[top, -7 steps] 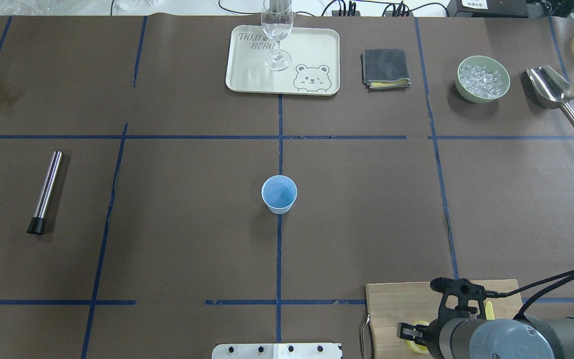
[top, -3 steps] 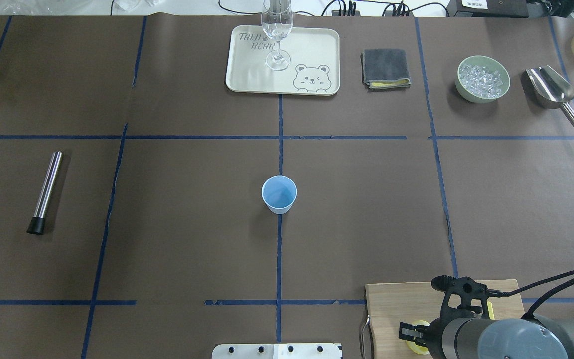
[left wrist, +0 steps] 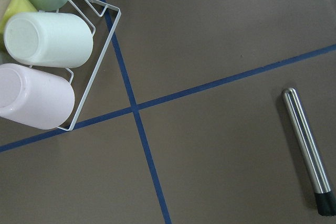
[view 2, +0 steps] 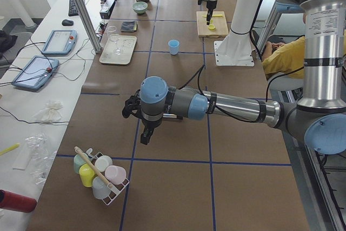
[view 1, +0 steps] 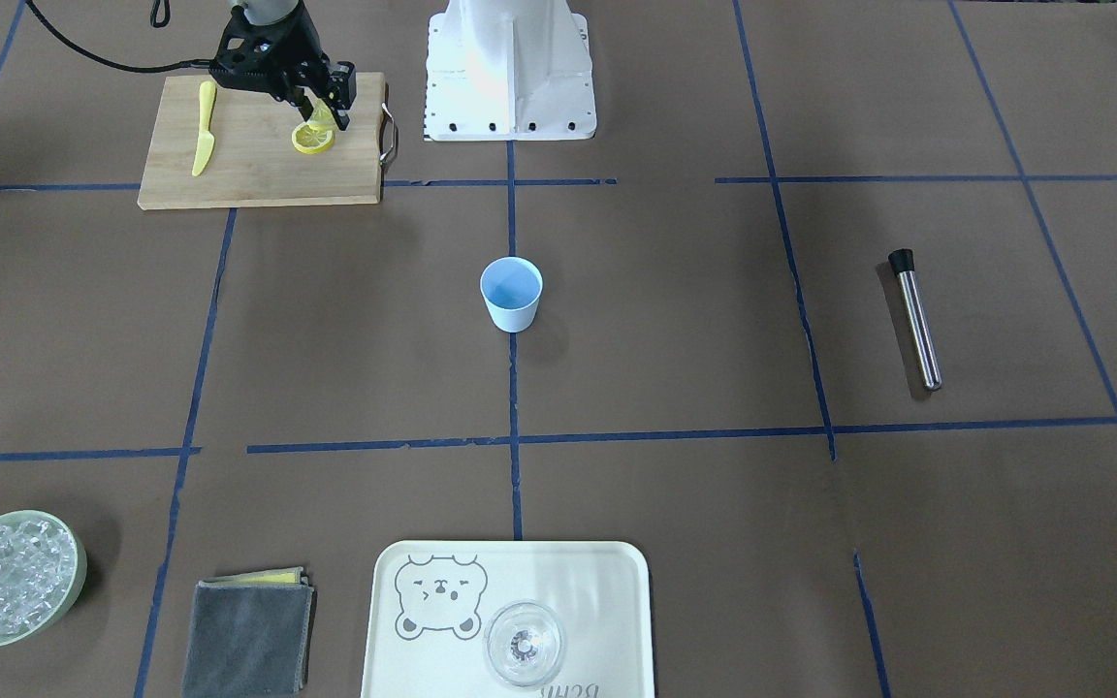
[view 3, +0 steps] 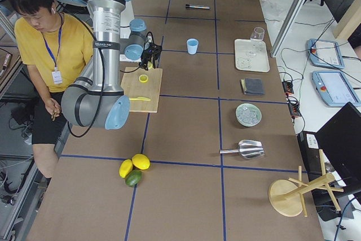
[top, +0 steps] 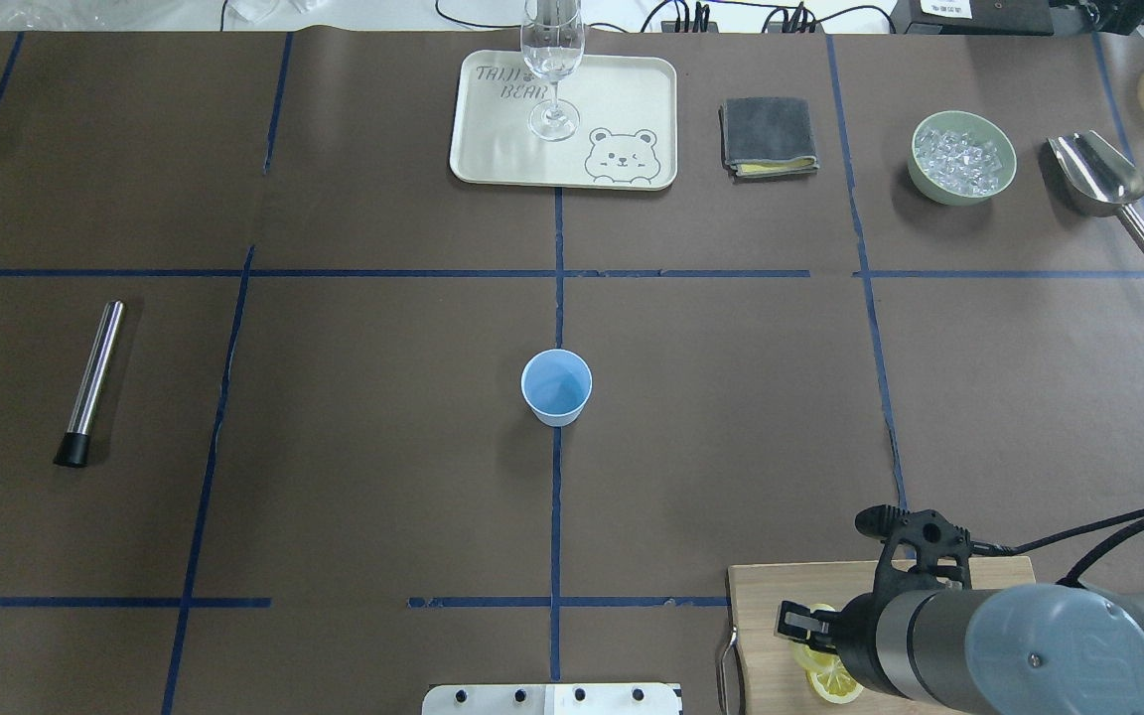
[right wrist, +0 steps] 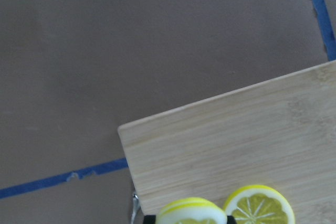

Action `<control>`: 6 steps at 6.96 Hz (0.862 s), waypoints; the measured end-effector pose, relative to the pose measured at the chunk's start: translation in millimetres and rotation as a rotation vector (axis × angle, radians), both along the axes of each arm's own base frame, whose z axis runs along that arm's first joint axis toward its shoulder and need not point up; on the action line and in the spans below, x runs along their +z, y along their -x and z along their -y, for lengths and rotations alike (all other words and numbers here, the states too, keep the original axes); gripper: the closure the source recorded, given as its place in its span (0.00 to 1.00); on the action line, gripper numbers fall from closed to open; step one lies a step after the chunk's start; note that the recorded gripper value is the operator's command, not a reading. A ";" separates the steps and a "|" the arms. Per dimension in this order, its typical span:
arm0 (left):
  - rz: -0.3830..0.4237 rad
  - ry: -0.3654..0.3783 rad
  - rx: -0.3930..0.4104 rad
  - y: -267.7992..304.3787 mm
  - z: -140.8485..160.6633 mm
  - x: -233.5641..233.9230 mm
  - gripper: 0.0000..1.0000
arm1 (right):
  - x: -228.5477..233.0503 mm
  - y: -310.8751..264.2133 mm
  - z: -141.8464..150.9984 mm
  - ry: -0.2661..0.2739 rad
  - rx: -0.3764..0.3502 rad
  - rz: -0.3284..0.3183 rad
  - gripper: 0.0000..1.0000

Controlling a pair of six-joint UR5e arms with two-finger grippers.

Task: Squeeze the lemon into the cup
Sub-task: 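Carry the lemon slice with the right gripper over the blue cup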

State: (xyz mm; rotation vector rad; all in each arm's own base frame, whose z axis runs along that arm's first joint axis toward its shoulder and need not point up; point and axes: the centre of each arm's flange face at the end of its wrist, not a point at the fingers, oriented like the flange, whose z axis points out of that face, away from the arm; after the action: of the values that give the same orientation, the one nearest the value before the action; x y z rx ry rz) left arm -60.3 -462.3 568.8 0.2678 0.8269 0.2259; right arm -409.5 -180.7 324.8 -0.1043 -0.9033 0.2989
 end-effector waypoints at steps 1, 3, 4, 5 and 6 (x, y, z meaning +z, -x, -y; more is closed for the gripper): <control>0.000 0.002 0.000 0.0 -1.8 0.7 0.00 | -14.6 -1.7 25.5 0.025 0.029 0.036 0.56; 0.000 0.003 0.000 0.0 -2.6 1.4 0.00 | -58.5 18.6 85.0 0.069 0.085 0.068 0.54; 0.000 0.004 0.000 0.0 -2.7 1.6 0.00 | -89.2 33.8 115.7 0.086 0.112 0.067 0.54; 0.000 0.004 0.000 0.0 -2.7 1.8 0.00 | -116.5 49.2 144.0 0.092 0.141 0.071 0.53; 0.000 0.004 0.000 0.0 -2.7 1.8 0.00 | -139.9 63.7 170.2 0.093 0.170 0.079 0.52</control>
State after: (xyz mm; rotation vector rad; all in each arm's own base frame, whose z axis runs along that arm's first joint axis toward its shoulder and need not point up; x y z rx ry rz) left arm -60.3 -459.6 570.6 0.2642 0.8272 0.2243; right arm -473.1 -350.9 184.9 -0.1263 -0.9791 0.4978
